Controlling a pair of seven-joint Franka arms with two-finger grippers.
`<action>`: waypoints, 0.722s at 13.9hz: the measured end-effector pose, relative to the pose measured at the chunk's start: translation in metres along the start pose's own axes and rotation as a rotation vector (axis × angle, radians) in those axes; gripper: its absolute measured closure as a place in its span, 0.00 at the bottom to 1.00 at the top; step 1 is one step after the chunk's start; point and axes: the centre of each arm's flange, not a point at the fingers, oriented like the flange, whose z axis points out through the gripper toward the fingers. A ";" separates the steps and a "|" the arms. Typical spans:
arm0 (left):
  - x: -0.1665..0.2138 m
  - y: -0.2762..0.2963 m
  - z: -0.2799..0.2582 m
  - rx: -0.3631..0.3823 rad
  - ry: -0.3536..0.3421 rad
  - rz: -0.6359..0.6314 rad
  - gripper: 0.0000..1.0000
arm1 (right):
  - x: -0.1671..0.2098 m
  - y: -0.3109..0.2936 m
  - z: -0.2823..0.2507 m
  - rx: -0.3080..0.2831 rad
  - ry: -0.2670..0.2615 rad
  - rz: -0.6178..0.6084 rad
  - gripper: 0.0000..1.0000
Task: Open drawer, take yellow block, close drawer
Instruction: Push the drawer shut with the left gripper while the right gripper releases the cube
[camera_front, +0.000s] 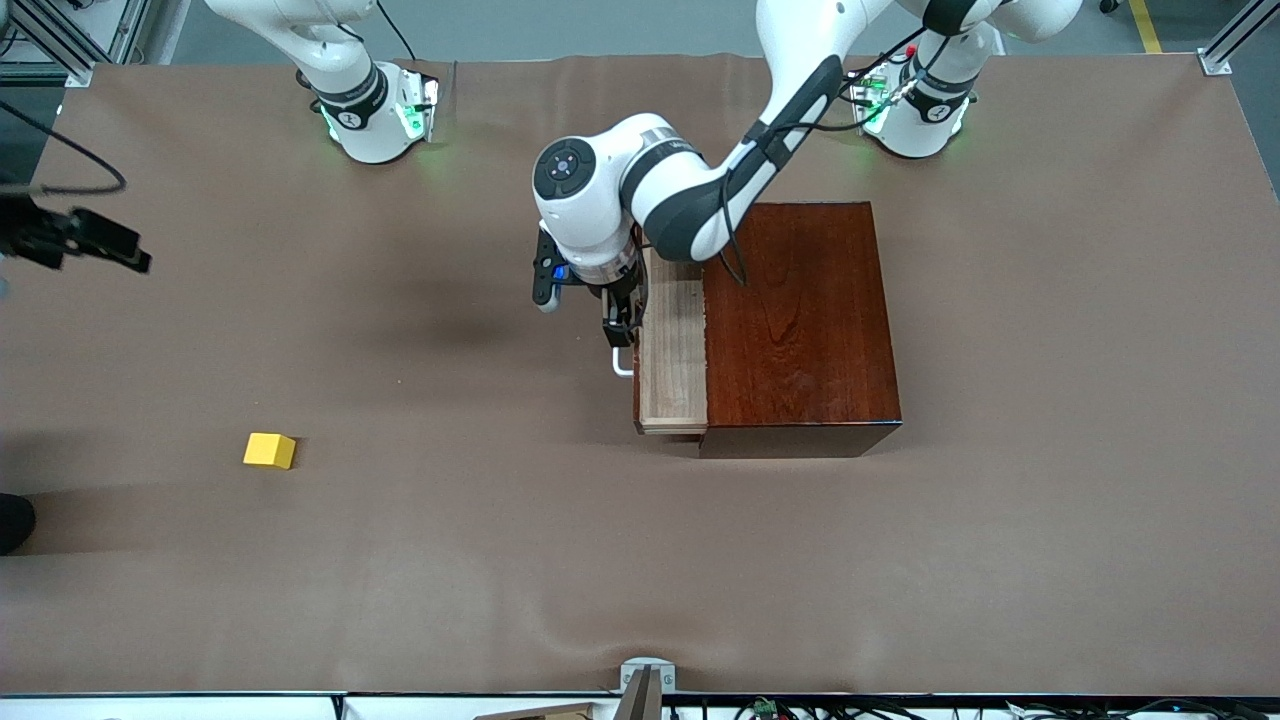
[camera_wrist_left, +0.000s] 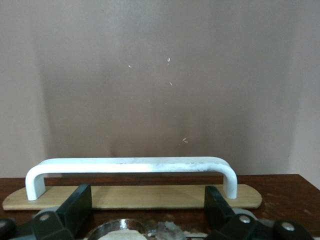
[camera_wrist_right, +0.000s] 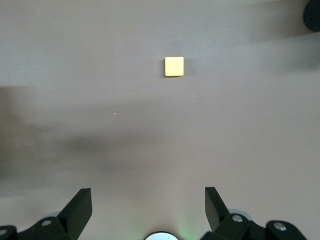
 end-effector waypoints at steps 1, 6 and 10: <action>0.000 0.001 0.000 0.003 -0.006 0.004 0.00 | -0.004 0.000 -0.002 0.000 0.003 0.006 0.00; -0.015 -0.005 0.001 -0.020 -0.078 0.022 0.00 | 0.000 -0.001 0.011 0.000 -0.003 0.036 0.00; -0.054 -0.034 0.005 -0.063 -0.116 -0.003 0.00 | 0.001 -0.001 0.012 0.000 -0.001 0.049 0.00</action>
